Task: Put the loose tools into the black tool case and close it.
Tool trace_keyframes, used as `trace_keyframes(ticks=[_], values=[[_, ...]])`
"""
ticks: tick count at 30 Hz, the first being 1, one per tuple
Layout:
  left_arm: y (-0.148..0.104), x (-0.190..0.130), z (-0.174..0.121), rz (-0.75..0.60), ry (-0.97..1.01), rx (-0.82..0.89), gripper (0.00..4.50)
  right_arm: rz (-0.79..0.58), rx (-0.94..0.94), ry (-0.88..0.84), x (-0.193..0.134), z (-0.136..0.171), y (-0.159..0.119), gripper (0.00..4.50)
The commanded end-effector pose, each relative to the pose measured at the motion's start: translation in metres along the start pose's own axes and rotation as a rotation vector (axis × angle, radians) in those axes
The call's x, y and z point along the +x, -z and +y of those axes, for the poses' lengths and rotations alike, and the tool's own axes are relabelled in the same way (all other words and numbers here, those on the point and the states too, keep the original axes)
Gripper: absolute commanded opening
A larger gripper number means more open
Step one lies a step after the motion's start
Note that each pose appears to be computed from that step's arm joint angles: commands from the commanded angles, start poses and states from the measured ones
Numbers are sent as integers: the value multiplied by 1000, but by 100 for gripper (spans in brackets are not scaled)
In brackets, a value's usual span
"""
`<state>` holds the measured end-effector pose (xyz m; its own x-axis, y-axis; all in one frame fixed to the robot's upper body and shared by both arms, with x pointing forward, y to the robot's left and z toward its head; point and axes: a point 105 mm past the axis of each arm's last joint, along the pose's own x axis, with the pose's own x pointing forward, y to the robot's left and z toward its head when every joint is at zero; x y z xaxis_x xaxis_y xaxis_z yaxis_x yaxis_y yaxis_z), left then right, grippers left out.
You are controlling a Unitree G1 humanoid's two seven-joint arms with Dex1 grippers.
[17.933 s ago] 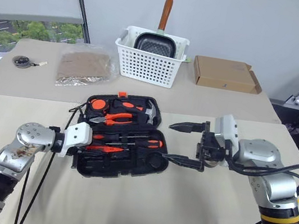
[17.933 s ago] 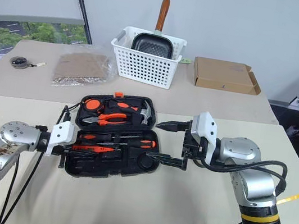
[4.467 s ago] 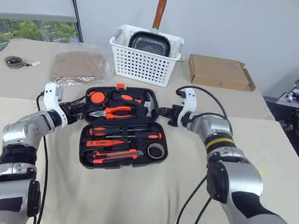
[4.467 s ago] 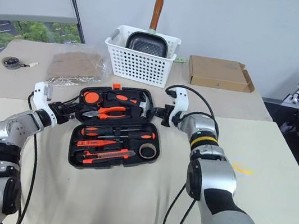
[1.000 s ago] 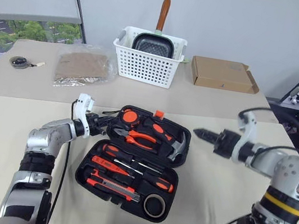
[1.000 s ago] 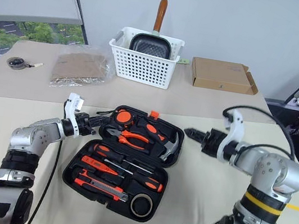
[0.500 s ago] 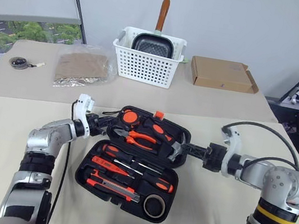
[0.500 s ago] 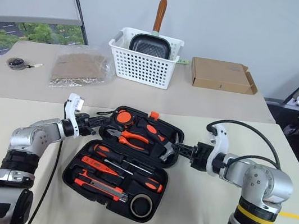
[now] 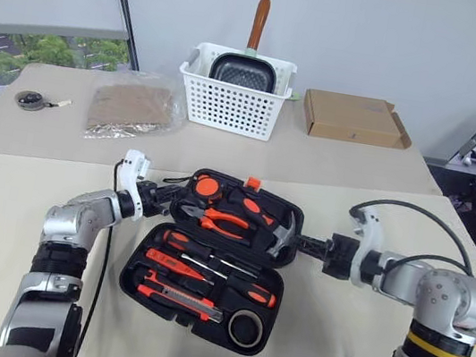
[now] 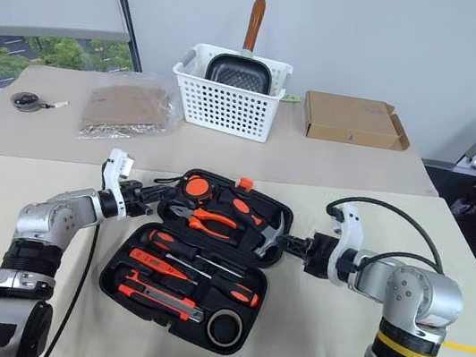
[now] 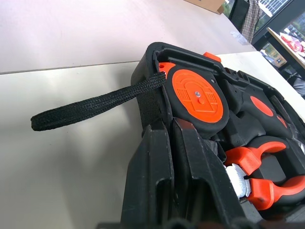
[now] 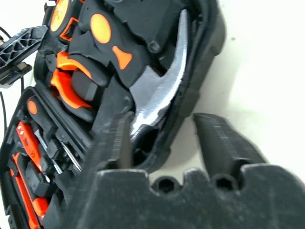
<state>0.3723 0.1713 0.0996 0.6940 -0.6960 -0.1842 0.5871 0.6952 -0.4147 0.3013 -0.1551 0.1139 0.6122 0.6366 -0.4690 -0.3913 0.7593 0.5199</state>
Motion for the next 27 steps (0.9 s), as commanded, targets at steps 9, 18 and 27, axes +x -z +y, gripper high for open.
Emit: trace_keyframes(ticks=[9, 18, 27], values=[[23, -1, 3, 76, -2, -35, 0, -38, -17, -31, 1, 7, -8, 4], [8, -11, 0, 18, 43, -58, 72, -90, -17, -19, 5, 5, -23, 0], [-21, -57, 31, -7, -40, -35, 306, -131, -39, -37, 11, 8, -38, 0]])
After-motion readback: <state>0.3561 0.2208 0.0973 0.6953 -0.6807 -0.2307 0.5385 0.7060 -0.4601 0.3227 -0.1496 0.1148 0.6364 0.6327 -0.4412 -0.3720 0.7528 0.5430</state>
